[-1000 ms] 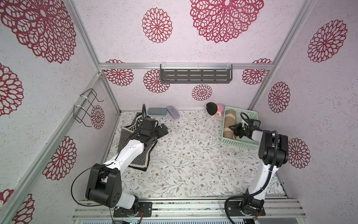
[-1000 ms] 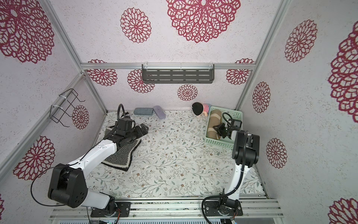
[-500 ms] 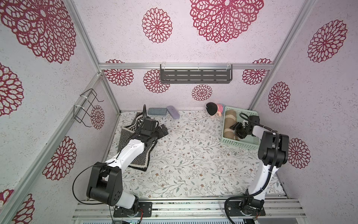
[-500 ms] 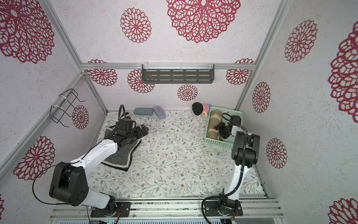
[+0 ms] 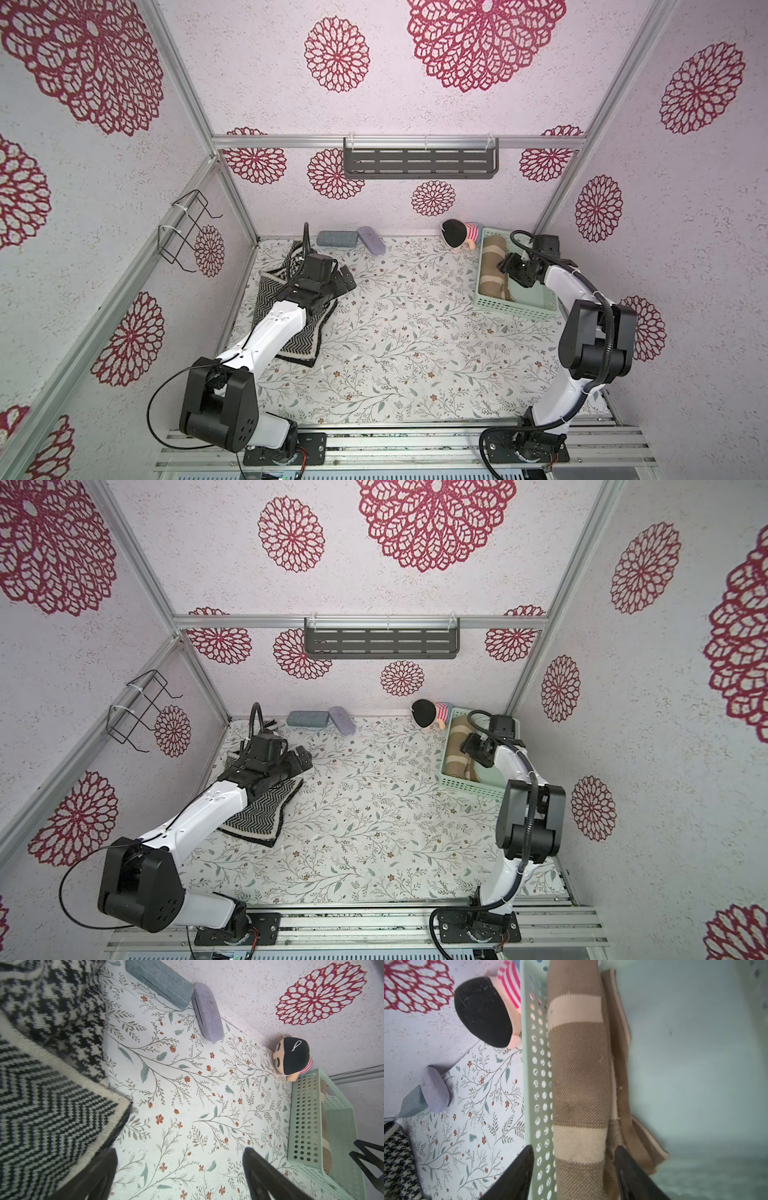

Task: Roll up the scarf and place it into the basket
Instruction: Place the scarf in the basket.

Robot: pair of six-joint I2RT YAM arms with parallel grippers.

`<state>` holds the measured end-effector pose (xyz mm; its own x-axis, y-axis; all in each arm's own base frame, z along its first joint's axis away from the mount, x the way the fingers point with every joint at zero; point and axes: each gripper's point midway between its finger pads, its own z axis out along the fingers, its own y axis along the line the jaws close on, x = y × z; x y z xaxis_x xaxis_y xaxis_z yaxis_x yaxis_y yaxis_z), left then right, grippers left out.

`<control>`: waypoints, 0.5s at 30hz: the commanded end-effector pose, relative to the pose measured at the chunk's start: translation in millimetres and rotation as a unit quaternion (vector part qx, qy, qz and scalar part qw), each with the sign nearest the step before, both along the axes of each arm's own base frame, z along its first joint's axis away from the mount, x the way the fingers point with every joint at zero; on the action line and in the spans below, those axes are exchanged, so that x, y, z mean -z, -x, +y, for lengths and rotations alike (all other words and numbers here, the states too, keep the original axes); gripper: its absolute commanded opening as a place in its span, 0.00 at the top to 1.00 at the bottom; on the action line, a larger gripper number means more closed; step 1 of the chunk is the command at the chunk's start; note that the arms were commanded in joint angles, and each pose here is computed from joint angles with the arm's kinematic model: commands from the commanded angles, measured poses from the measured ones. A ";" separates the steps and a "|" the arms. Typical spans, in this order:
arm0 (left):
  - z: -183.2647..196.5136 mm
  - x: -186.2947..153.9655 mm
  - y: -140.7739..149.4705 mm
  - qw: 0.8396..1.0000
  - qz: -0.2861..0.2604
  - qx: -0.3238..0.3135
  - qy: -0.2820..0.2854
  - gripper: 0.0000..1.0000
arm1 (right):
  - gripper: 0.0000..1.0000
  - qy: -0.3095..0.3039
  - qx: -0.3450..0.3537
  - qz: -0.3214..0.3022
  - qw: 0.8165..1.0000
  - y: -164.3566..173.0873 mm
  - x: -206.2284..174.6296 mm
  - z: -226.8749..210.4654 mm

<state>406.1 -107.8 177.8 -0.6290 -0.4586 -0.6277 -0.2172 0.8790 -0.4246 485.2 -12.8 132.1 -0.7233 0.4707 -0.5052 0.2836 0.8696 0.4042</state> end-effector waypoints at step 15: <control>68.8 11.0 21.5 0.992 0.031 -0.118 -0.037 0.02 | 0.85 0.083 0.013 0.154 0.984 27.8 93.8 -13.0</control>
<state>391.7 -53.6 165.9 -0.5738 -0.5317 -0.6229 -0.3954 0.8460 -0.3578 474.6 -12.6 63.4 -0.8204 0.4057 -0.4029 0.3368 0.9123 0.2328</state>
